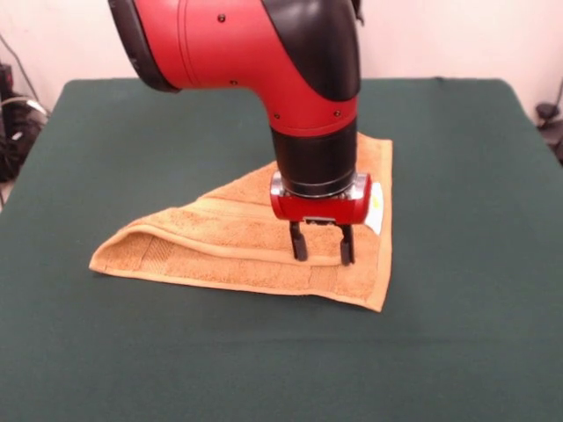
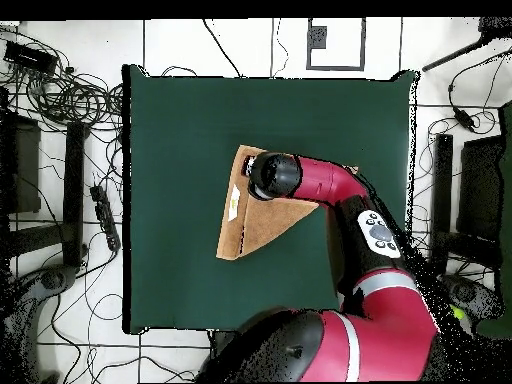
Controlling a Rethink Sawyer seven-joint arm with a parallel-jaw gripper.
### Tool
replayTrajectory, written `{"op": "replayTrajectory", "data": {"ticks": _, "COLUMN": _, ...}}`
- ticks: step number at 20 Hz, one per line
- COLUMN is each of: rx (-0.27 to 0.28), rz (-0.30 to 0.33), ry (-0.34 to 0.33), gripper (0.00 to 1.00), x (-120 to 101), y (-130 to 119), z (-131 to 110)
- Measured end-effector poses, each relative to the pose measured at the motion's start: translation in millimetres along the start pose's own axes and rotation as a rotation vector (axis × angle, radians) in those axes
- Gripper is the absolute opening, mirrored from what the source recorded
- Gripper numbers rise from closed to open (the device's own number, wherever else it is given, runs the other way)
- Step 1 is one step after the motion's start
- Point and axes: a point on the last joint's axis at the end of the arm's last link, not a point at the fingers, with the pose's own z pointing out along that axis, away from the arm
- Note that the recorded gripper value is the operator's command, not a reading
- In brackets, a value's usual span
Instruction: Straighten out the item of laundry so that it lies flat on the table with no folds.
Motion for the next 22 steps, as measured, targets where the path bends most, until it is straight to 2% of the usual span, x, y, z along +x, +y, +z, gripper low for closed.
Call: {"op": "replayTrajectory", "data": {"ticks": 22, "rx": -0.006, "rz": 0.019, "ry": 0.009, "gripper": 1.00, "x": -3.6, "y": -3.0, "z": -0.4}}
